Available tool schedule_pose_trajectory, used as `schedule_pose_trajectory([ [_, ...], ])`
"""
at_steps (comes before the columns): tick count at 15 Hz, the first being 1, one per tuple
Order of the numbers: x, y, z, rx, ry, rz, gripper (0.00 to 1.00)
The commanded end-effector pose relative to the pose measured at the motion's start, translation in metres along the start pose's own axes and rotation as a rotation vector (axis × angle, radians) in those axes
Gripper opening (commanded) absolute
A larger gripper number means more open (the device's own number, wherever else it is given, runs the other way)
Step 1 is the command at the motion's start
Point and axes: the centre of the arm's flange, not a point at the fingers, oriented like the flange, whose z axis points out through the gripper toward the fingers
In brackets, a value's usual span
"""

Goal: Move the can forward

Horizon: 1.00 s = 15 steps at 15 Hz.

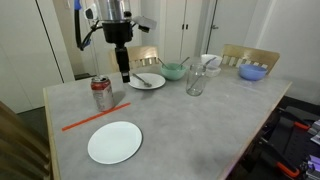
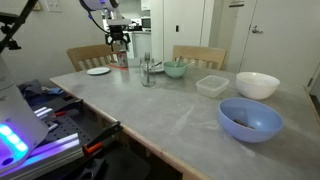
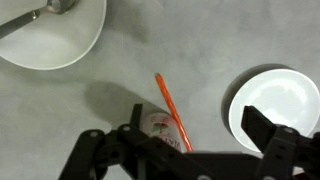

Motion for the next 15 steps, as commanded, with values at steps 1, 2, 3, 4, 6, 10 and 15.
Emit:
schedule_pose_trajectory([
  [1,0.039,0.023,0.007,0.013,-0.021,-0.089,1.0],
  [2,0.046,0.024,0.008,0.017,-0.025,-0.11,1.0],
  [3,0.055,0.024,0.009,0.02,-0.03,-0.134,1.0],
  [4,0.062,0.024,0.008,0.023,-0.032,-0.155,1.0],
  [6,0.077,0.024,0.007,0.023,-0.04,-0.195,1.0],
  [10,0.101,0.025,0.006,0.008,-0.03,-0.264,1.0],
  [15,0.111,0.036,0.007,-0.053,-0.03,-0.283,1.0],
])
